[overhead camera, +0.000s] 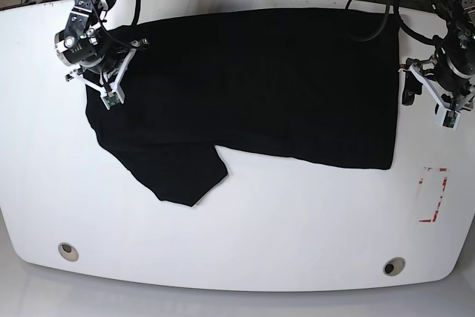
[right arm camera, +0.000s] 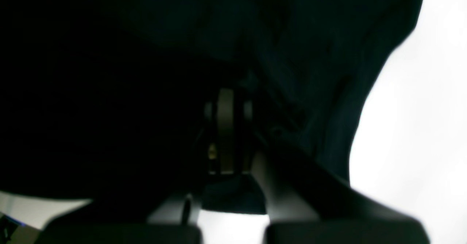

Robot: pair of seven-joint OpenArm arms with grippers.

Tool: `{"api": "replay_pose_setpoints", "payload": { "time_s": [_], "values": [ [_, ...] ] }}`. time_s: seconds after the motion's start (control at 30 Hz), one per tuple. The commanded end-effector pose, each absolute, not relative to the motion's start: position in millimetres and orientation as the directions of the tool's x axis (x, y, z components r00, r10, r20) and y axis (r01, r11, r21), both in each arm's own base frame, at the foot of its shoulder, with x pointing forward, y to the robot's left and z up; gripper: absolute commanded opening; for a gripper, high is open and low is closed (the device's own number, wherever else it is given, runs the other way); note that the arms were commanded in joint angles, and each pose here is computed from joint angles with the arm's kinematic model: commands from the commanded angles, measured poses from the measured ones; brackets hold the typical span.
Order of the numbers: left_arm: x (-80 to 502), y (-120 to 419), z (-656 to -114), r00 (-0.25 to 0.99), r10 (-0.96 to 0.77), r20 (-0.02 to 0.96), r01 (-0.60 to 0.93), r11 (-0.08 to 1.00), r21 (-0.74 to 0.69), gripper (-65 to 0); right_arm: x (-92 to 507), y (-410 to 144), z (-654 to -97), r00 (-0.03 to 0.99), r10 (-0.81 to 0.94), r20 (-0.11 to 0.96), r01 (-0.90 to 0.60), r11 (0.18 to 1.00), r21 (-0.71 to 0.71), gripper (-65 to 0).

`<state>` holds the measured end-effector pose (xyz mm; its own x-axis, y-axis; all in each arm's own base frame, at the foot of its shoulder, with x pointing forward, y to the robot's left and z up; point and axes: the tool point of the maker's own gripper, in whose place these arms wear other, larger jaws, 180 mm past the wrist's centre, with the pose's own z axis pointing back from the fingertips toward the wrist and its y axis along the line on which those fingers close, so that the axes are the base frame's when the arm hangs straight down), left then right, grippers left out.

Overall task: Layout the t-shirt on the table in an organized manner, then fold the t-shirt properly
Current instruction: 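Move the right gripper along the t-shirt edge toward its corner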

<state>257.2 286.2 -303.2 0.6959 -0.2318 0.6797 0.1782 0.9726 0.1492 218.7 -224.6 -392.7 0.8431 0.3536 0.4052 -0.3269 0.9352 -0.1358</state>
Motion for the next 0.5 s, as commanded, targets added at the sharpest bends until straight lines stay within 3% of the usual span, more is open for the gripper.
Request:
{"api": "replay_pose_setpoints", "payload": {
  "time_s": [0.0, 0.47],
  "values": [
    [264, 288, -291, 0.663, -0.246, 0.707, 0.178, 0.969, 0.17, -21.7, 227, -228, -374, 0.812, 0.374, 0.449, -0.328, 0.927, -0.181, -65.0],
    [263, 288, -291, 0.665, -0.246, 0.705, 0.178, 0.969, 0.17, -21.7, 224, -240, -359, 0.806, 0.353, 0.475, -0.281, 0.935, -0.217, -65.0]
  ]
}}
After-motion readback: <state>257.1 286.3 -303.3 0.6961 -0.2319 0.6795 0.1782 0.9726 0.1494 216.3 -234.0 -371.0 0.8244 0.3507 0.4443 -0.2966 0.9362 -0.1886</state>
